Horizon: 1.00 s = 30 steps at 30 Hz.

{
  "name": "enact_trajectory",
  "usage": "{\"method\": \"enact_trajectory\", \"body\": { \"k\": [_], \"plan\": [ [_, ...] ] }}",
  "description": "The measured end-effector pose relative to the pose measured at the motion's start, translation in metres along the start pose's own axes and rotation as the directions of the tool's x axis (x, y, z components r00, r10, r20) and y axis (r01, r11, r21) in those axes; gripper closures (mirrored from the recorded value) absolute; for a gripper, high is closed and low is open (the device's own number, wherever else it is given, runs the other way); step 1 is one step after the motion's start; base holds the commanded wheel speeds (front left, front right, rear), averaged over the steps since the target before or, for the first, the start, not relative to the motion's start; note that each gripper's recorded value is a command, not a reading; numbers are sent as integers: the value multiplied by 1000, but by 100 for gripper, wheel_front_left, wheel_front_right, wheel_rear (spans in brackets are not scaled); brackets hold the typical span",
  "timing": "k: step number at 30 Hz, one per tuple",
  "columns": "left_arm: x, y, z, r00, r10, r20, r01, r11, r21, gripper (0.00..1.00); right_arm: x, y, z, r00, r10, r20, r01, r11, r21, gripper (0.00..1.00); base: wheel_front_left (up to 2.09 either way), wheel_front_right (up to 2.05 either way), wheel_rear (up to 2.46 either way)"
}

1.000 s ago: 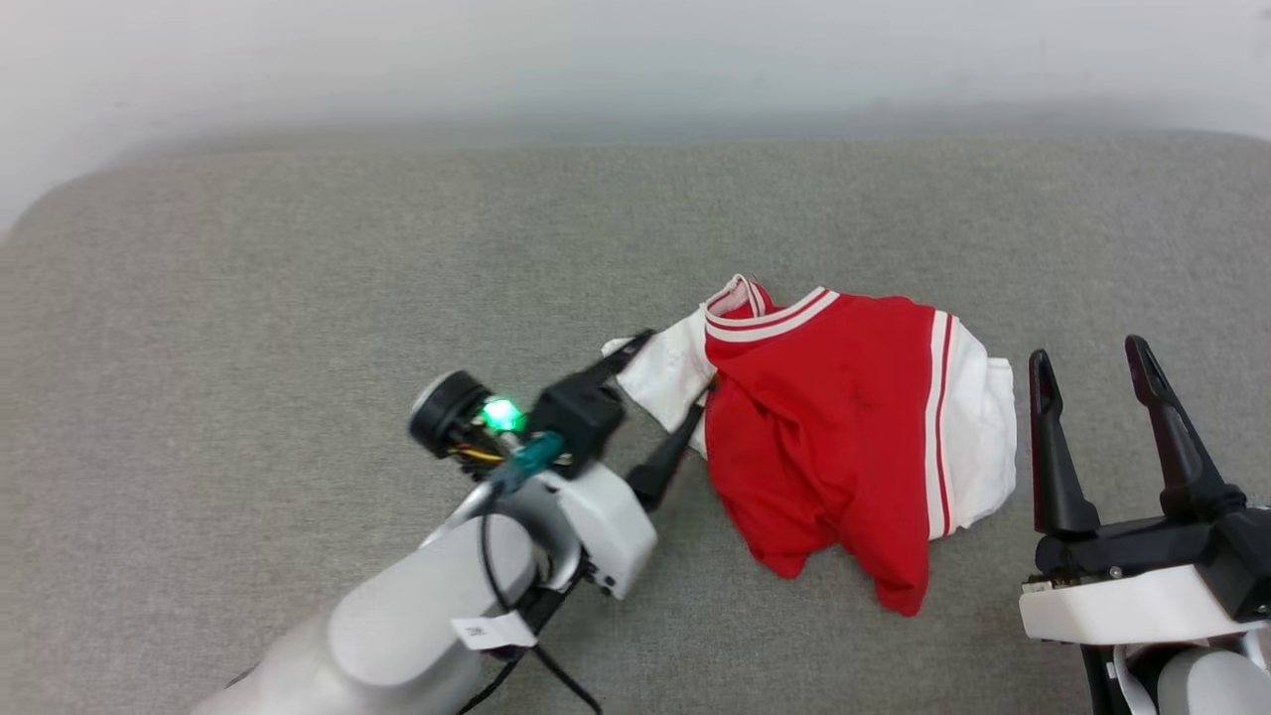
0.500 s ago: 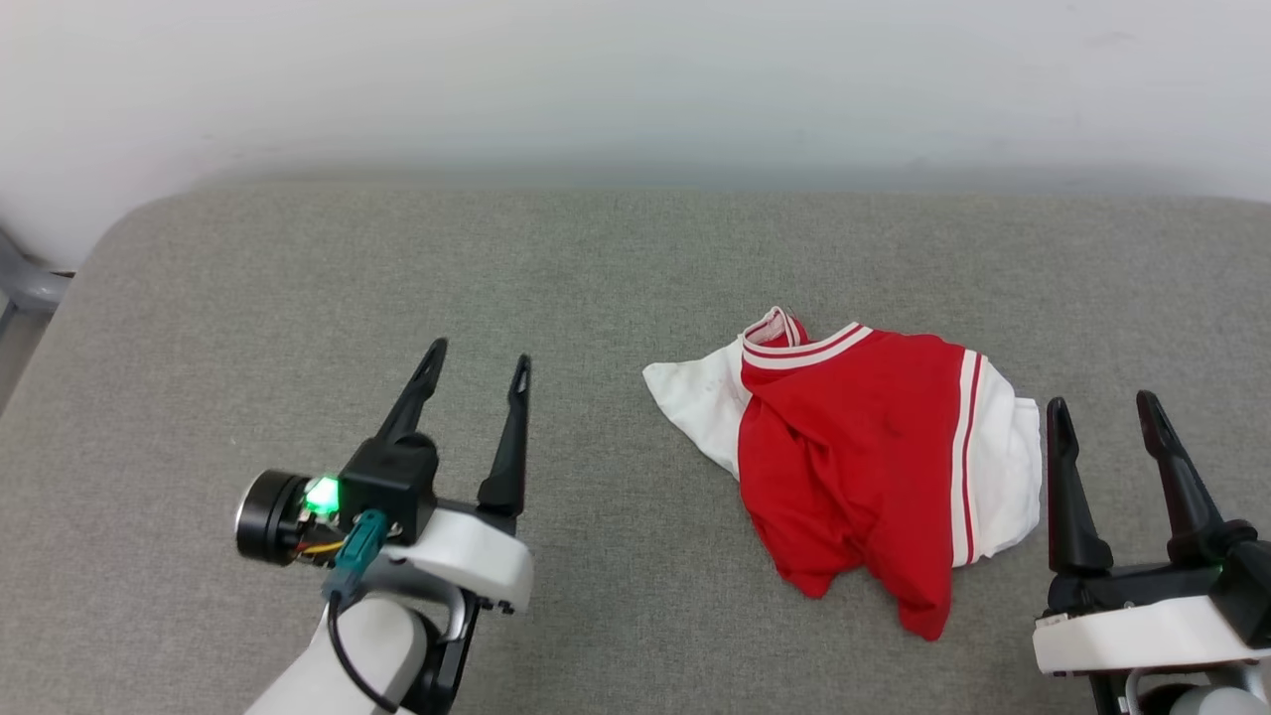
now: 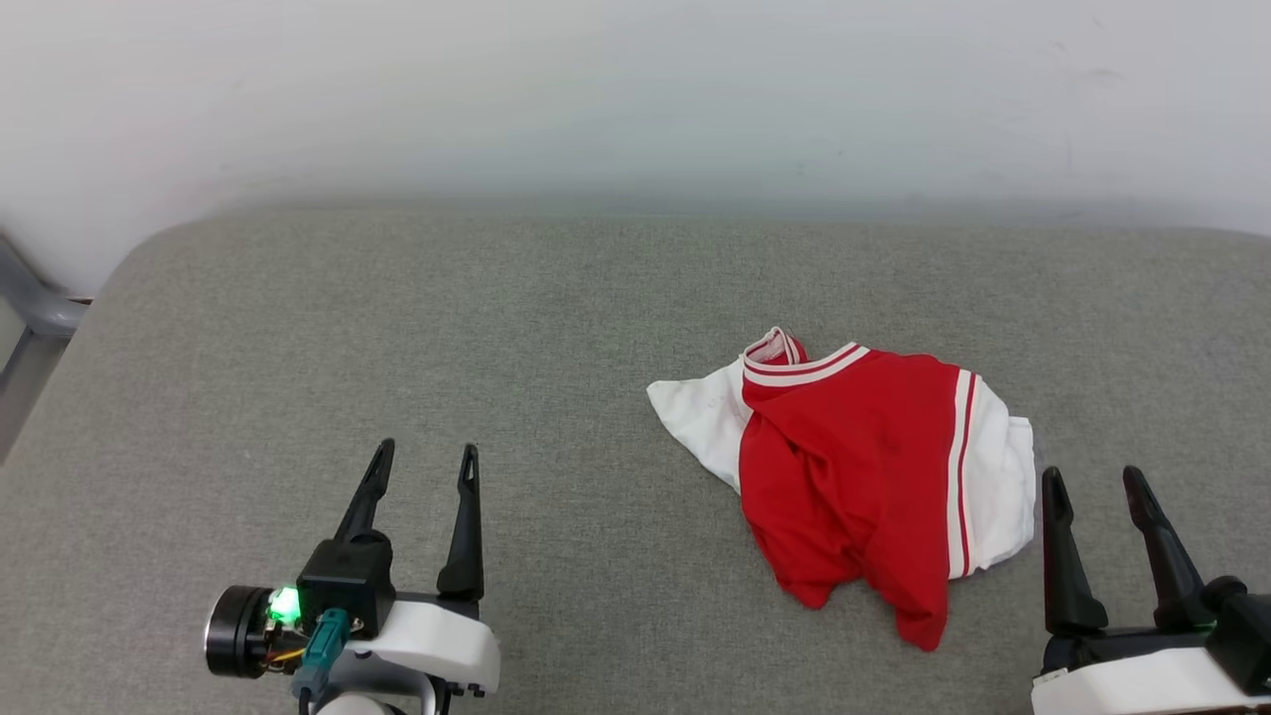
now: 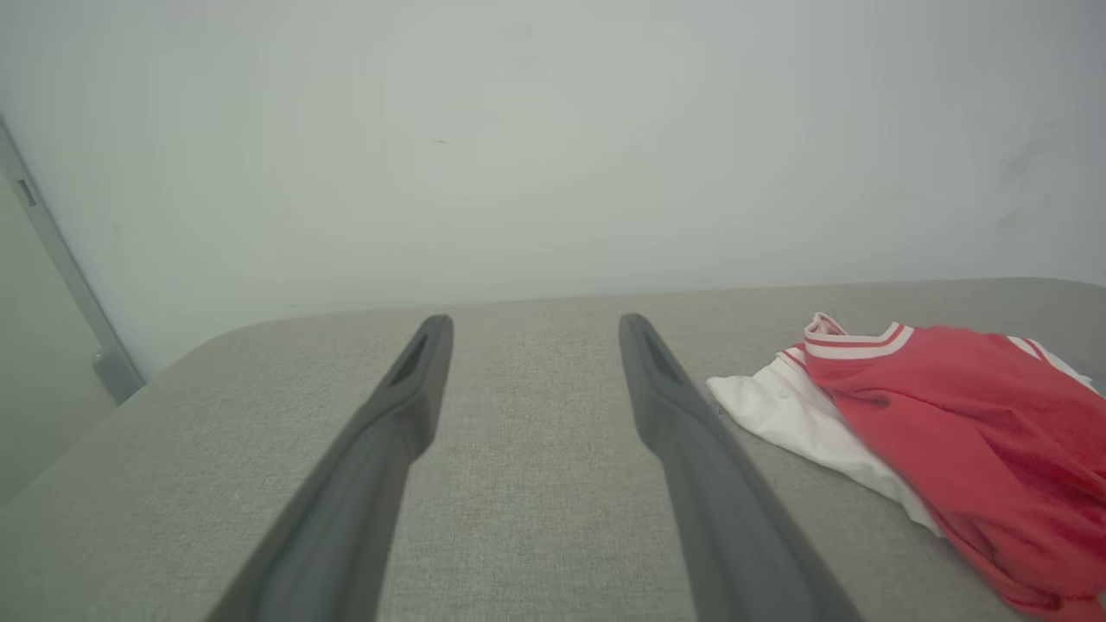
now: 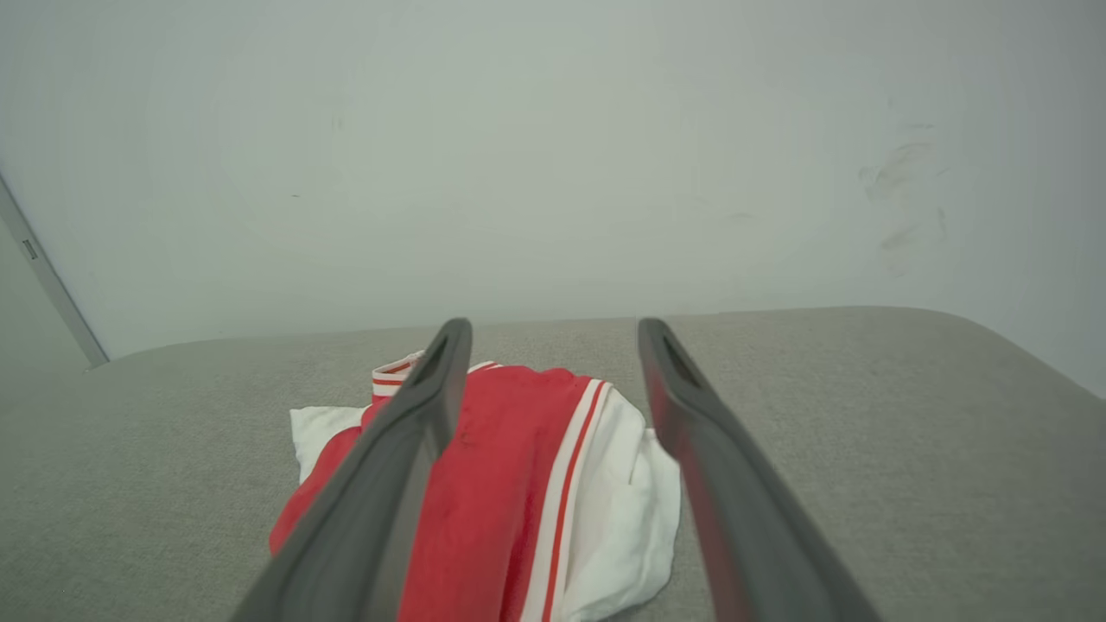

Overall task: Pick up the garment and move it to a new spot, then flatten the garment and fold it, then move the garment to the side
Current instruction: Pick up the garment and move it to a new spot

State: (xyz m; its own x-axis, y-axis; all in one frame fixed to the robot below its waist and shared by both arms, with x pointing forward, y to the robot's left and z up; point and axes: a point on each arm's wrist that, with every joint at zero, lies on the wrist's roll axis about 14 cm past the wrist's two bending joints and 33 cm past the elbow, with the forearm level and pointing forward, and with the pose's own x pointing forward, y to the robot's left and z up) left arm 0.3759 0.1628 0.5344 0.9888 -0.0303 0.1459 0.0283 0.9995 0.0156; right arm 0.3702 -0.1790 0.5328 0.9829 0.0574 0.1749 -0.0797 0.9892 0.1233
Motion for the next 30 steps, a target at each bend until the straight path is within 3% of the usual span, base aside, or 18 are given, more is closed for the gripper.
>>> {"method": "enact_trajectory", "body": {
  "k": [30],
  "plan": [
    [-18, 11, -16, 999, 28, -37, -27, 999, 17, 0, -13, 1, -9, 999, -6, -32, 7, 999, 43, 0, 0, 0, 0]
  ]
}}
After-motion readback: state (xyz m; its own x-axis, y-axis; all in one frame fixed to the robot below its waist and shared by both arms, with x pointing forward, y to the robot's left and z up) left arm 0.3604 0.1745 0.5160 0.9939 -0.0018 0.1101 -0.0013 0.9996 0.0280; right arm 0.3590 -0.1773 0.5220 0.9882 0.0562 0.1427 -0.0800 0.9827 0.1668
